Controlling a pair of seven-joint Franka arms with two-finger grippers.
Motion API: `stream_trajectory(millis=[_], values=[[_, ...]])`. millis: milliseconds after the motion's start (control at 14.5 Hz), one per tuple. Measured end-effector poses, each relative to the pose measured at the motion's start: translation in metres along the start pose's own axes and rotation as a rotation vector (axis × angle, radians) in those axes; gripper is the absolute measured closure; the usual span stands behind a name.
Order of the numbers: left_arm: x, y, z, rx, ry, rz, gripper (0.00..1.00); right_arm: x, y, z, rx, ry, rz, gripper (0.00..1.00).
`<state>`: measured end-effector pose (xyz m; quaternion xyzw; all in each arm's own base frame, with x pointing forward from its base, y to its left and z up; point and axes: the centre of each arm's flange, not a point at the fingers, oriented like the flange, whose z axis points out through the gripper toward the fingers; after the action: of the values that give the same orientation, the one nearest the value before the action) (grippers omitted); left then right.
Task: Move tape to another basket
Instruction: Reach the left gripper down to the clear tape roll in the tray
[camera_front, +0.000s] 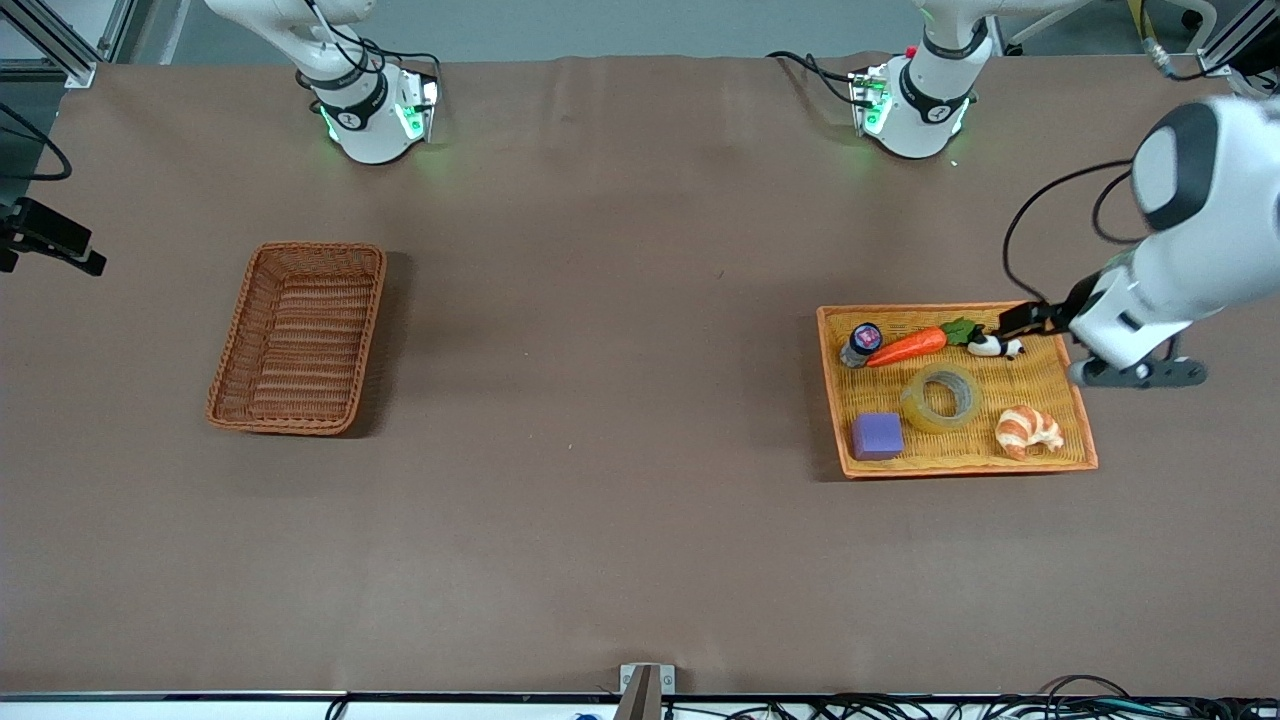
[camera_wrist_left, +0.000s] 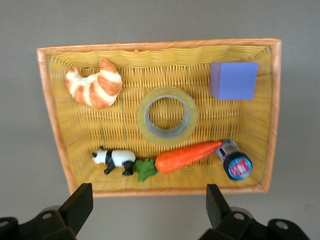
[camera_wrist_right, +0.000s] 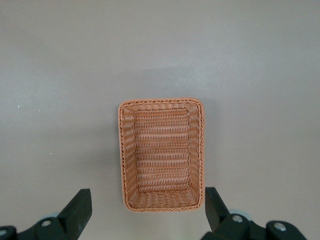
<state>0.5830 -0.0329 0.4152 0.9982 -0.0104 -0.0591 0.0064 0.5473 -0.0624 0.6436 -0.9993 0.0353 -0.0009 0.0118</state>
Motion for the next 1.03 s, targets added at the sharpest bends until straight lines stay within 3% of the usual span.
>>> stream_trajectory(millis=[481,1032], values=[[0.023,-0.018,0.125,-0.001,0.029,-0.031,0.0,0.0,0.0,0.001,0.0,-0.004,0.001,0.0],[0.015,-0.024,0.215,-0.002,0.027,-0.042,0.02,0.0,0.001,0.001,0.0,-0.005,0.001,0.0]])
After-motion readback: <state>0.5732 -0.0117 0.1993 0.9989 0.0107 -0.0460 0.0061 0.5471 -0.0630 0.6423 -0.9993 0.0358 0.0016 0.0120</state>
